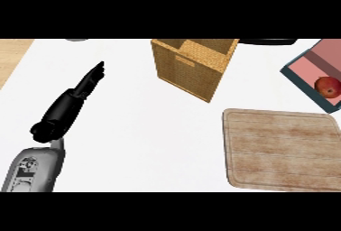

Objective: Pick the pear from the cutting board and place it in the cardboard box

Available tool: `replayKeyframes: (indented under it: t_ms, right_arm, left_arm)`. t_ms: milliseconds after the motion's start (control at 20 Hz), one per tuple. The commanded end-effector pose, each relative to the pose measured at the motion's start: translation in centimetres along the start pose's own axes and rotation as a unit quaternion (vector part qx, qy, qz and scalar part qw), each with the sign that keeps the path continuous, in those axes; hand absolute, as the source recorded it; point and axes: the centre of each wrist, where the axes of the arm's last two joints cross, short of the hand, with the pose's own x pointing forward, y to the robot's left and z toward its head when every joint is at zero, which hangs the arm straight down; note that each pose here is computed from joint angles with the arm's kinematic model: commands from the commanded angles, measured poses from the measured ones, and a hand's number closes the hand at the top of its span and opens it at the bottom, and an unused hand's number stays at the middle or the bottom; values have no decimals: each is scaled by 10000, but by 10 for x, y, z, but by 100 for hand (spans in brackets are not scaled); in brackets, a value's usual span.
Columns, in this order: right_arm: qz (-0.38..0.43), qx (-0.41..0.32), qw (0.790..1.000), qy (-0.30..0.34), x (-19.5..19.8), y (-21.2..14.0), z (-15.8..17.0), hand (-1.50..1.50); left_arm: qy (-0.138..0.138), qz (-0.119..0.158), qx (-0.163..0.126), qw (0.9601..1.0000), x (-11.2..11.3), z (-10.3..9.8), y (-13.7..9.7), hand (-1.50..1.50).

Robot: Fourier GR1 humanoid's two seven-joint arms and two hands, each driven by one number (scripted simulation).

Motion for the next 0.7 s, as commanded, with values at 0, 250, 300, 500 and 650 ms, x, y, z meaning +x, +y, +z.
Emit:
replayKeyframes:
  t_ms: [0, 250, 300, 500, 650]
  right_arm:
    - [-728, -484, 9930, -800, -14, -2, 6, -150]
    - [-3533, -1615, 9099, -1453, 1, -21, 5, -150]
    - [-3887, -1760, 8938, -1380, -7, -17, 7, -150]
    - [-4731, -2070, 8510, -959, -28, -15, 16, -150]
    - [-4915, -2367, 8342, -803, -53, -21, 30, -150]
  left_arm:
    - [63, 22, 47, 10000, -5, 4, -2, 0]
    - [67, 53, 43, 10000, -4, 1, 1, 0]
    - [-50, -32, 164, 9998, 0, 0, 4, 0]
    - [-10, 20, 82, 10000, -3, -1, 0, 0]
    - [-93, -23, 45, 9999, 6, -2, 7, 0]
